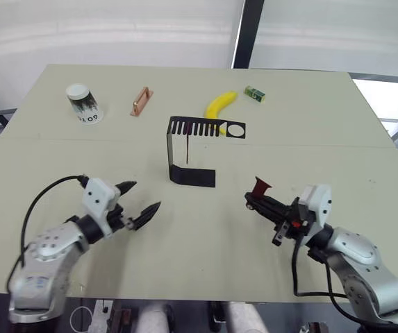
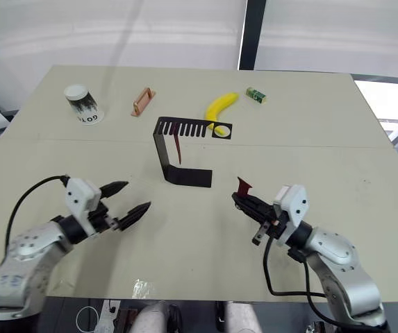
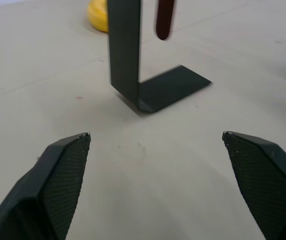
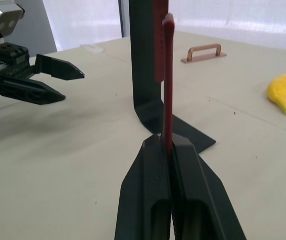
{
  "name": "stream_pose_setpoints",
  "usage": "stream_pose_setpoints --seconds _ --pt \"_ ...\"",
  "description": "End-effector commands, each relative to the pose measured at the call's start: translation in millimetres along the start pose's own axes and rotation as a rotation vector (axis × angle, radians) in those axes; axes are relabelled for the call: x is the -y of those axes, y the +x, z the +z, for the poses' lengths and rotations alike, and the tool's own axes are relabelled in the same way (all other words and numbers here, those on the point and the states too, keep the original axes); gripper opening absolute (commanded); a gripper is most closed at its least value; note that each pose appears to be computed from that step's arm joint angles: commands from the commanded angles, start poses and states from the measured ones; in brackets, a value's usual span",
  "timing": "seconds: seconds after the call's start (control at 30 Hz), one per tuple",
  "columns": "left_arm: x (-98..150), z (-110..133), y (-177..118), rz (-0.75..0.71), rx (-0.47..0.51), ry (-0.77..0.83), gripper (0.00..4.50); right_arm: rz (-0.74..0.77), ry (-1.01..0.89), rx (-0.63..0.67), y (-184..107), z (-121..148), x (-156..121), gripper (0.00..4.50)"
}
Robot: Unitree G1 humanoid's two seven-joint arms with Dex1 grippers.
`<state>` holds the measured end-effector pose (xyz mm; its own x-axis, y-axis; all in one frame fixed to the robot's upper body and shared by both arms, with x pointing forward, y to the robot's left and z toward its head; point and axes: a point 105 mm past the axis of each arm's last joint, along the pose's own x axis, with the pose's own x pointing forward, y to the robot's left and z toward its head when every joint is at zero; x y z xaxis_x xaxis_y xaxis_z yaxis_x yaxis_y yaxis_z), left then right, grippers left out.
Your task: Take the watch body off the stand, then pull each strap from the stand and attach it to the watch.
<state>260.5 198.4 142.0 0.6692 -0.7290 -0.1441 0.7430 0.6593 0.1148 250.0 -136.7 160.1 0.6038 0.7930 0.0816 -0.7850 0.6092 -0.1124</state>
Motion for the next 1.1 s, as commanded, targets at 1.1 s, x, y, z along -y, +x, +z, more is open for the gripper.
stream_pose_setpoints --seconds 1.1 --pt "82 107 77 -0.784 0.320 -0.451 4.48 0.580 0.361 0.084 71 44 -73 0.00"
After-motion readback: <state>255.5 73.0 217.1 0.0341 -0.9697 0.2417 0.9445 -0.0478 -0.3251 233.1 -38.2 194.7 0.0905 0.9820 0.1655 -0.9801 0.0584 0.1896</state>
